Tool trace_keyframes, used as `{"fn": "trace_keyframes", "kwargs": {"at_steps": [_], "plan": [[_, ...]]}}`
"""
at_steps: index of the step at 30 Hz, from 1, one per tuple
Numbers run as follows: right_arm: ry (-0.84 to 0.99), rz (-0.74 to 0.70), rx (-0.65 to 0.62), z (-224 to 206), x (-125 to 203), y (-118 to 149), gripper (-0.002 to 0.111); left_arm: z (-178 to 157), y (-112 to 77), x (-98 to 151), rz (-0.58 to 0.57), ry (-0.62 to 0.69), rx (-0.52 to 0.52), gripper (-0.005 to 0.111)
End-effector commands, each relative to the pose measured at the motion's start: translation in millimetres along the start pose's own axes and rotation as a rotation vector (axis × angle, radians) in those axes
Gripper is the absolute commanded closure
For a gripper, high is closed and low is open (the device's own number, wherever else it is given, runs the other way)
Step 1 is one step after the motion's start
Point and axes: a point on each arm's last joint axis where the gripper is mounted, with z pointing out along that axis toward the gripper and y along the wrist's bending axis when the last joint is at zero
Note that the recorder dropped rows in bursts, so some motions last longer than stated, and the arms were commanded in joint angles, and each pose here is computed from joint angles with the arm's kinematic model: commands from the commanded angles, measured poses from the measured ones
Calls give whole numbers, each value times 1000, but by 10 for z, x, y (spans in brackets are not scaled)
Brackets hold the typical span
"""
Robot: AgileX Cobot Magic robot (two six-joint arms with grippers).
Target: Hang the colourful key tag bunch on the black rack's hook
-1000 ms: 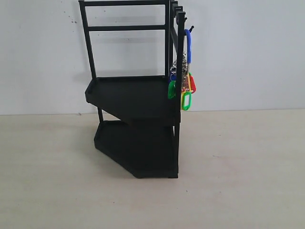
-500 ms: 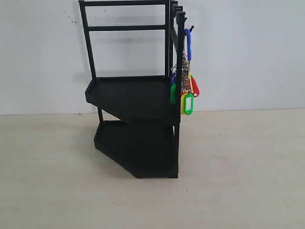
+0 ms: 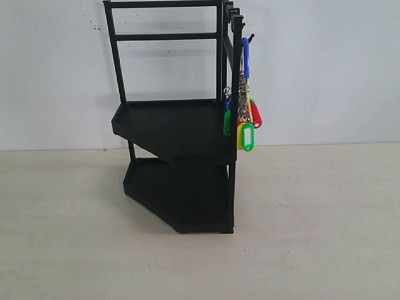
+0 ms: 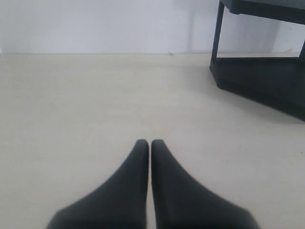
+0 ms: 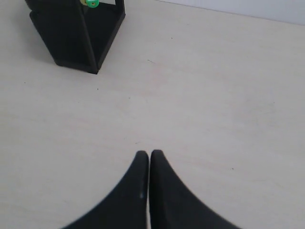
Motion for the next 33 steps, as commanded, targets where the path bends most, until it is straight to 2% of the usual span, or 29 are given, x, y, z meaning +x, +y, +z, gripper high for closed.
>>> {"fn": "trace_keyframes", "kwargs": {"at_steps": [1,4,7,14,18,26,29,33], "plan": [[-24,32,19,-13,2,-17,108,-3,0,-17,-20,-17,-2,102],[-122,62,32,-22,-5,-31,108,-3,0,-17,-20,-17,-2,102],[-308,55,53,55,27,-43,108,-3,0,-17,-20,-17,-2,102],[-697,14,9,480,418,33,108,-3,0,-17,-20,-17,-2,102],[-709,10,-1,818,768,50,108,-3,0,-17,-20,-17,-2,102],[-659,95,-23,1154,1242,49,108,-3,0,-17,-20,-17,-2,102],[-720,134,-40,1090,1256,49,108,-3,0,-17,-20,-17,-2,102],[-706,156,-25,1084,1292,33,108,-3,0,-17,-20,-17,-2,102]]}}
